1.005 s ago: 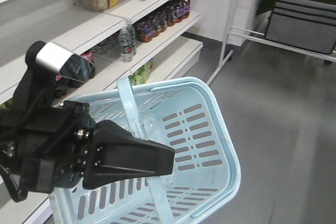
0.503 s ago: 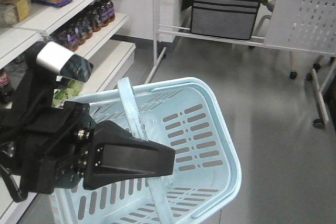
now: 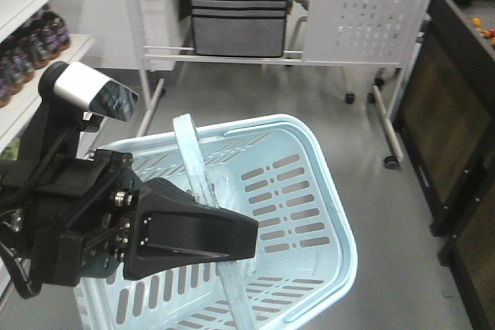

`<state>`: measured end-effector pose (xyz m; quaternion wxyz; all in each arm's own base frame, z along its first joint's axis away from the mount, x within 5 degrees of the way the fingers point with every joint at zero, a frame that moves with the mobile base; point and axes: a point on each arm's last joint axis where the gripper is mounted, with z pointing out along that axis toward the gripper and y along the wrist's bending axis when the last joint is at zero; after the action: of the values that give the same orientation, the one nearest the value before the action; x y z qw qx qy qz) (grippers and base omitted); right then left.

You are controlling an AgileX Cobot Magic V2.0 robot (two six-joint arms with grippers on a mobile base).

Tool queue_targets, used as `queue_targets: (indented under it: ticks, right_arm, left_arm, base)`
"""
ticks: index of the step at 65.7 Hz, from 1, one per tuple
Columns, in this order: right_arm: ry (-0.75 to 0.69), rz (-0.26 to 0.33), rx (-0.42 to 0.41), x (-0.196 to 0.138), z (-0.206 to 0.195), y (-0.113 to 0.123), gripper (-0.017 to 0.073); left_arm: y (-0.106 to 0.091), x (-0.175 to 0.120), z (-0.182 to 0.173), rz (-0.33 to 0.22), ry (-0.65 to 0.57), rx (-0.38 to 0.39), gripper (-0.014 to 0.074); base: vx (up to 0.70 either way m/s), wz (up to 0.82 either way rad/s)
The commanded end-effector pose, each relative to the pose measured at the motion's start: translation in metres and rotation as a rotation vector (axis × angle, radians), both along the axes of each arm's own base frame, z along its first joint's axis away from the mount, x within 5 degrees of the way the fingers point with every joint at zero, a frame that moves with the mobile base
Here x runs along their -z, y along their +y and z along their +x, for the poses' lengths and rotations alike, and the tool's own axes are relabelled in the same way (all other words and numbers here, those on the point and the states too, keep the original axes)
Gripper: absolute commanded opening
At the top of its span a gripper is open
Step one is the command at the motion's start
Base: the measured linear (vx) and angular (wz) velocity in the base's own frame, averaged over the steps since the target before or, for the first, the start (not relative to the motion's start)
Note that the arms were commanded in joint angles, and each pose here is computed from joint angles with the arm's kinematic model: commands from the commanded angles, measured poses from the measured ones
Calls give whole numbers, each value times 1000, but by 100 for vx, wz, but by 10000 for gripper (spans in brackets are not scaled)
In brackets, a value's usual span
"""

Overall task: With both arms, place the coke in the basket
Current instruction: 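Turn the base away from the shelf, holding the basket in the left gripper, then drive the base to the shelf with the red Coca-Cola bottle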

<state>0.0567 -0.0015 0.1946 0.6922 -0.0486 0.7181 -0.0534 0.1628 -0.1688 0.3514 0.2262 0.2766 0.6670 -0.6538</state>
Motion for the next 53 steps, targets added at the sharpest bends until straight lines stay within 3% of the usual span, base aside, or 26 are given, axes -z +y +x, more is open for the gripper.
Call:
queue_targets:
  ticks: [1, 53]
  right_arm:
    - [-73, -15, -12, -5, -1, 1, -5]
    - [-73, -15, -12, -5, -1, 1, -5]
  left_arm:
    - [2, -23, -11, -128, -14, 72, -6]
    - [2, -23, -11, -128, -14, 72, -6]
  base:
    - [15, -42]
    - [16, -26]
